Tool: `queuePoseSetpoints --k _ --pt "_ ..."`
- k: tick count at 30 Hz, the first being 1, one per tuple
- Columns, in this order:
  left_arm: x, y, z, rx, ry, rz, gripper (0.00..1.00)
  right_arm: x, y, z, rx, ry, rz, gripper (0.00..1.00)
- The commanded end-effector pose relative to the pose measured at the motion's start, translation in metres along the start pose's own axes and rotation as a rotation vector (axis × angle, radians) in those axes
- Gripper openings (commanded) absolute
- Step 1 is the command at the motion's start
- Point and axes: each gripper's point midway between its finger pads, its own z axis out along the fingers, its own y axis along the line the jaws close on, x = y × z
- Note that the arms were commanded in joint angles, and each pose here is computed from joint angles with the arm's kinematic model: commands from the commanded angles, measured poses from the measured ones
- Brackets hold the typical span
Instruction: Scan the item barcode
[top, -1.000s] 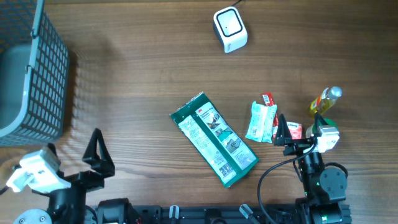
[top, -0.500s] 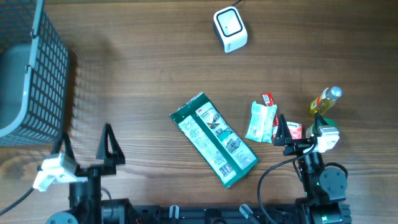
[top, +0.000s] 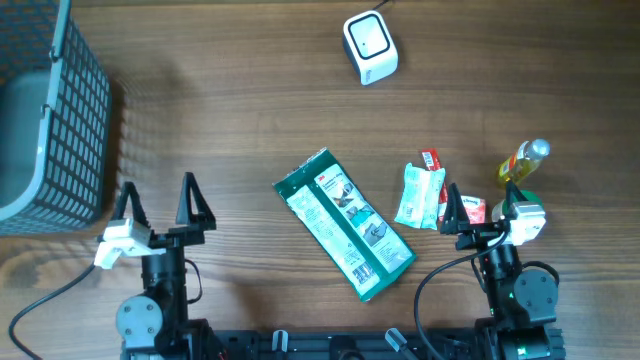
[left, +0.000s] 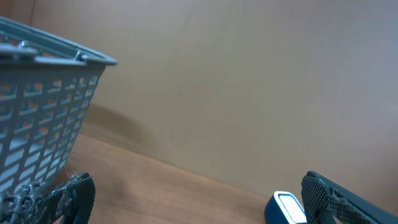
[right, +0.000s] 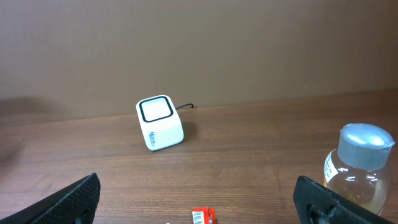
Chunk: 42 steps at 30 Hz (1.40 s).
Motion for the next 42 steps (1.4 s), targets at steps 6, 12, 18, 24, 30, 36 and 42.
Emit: queuePoseSetpoints --k 6,12,18,24,30,36,42 --pt "0.031 0.013 0.000 -0.027 0.054 -0.013 1.00 -0.002 0.002 -0.001 -0.013 -0.010 0.013 1.00" --pt "0.055 0.022 -0.003 -0.058 0.154 0.022 1.00 -0.002 0.002 -0.001 -0.013 -0.010 0.014 1.00" --pt "0.090 0.026 -0.012 -0.028 0.311 0.215 1.00 -0.002 0.002 -0.001 -0.013 -0.010 0.014 1.00" --pt "0.092 0.019 -0.012 0.032 0.319 0.341 1.00 -0.002 0.002 -0.001 -0.013 -0.010 0.014 1.00" --pt "0.091 0.019 -0.012 0.032 0.317 0.340 1.00 -0.002 0.002 -0.001 -0.013 -0.010 0.014 1.00" --pt "0.092 0.019 -0.012 0.032 0.319 0.340 1.00 -0.002 0.002 -0.001 -0.013 -0.010 0.014 1.00" --pt "0.092 0.019 -0.012 0.032 0.319 0.340 1.00 -0.002 0.002 -0.001 -0.013 -0.010 0.013 1.00"
